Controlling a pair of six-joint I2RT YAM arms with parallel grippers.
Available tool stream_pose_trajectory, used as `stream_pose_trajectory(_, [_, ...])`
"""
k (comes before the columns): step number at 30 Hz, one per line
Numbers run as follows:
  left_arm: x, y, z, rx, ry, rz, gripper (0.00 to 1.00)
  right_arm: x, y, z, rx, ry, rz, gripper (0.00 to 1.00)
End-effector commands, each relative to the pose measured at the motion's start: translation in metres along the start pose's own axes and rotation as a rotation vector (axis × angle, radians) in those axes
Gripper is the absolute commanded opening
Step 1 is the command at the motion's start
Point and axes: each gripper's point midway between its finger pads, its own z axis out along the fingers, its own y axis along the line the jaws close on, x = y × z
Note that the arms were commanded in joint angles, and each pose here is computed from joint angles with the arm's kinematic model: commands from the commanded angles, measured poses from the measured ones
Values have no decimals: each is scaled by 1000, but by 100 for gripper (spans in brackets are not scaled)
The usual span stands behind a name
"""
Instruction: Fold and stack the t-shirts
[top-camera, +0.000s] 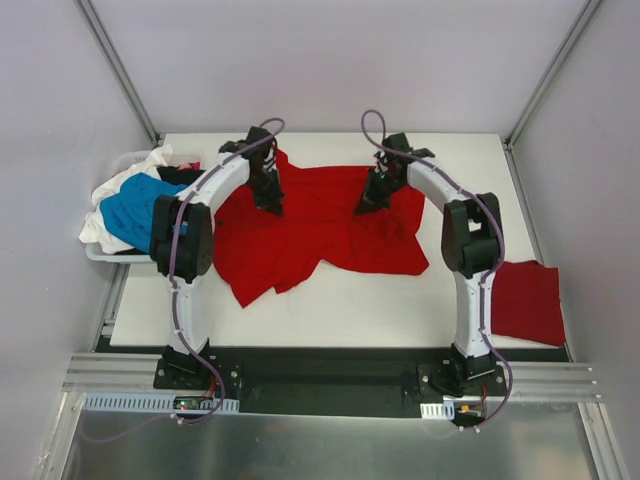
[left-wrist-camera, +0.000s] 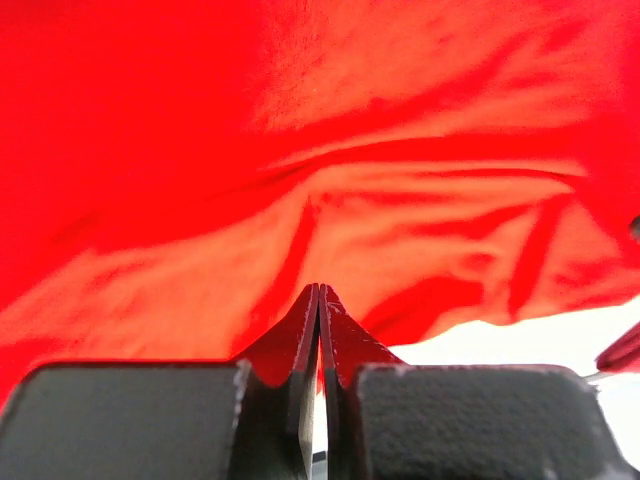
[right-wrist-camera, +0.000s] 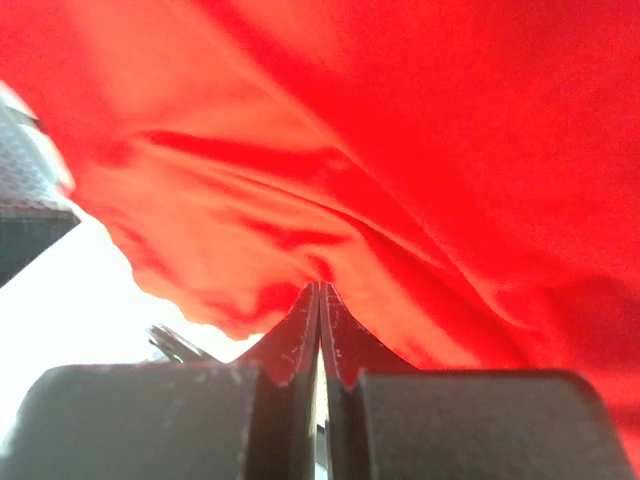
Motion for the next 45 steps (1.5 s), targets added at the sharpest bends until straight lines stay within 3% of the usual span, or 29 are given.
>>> stream_pose_trajectory(1, [-37,5,-98,-4,-239,-41,0,-68,33,-98,-77,-280,-16,1])
stream_pose_trajectory(5, [-67,14,-114,-38,-313,-73,0,-90,29,-110,-58,-310,-3,1])
stream_pose_trajectory(13, [-93,79,-42,-164,-204,-152,0,-105,-34,-52,49,-223,65,1])
stream_pose_trajectory(26, [-96,96,16,-164,-94,-178,0,-89,-61,-15,37,-131,138,1])
stream_pose_trajectory(34, [-124,104,25,-133,-123,-230,0,-107,-78,-6,28,-153,195,1])
stream_pose_trajectory(45, [-137,107,18,-118,-155,-224,0,-143,-92,-30,0,-217,216,1])
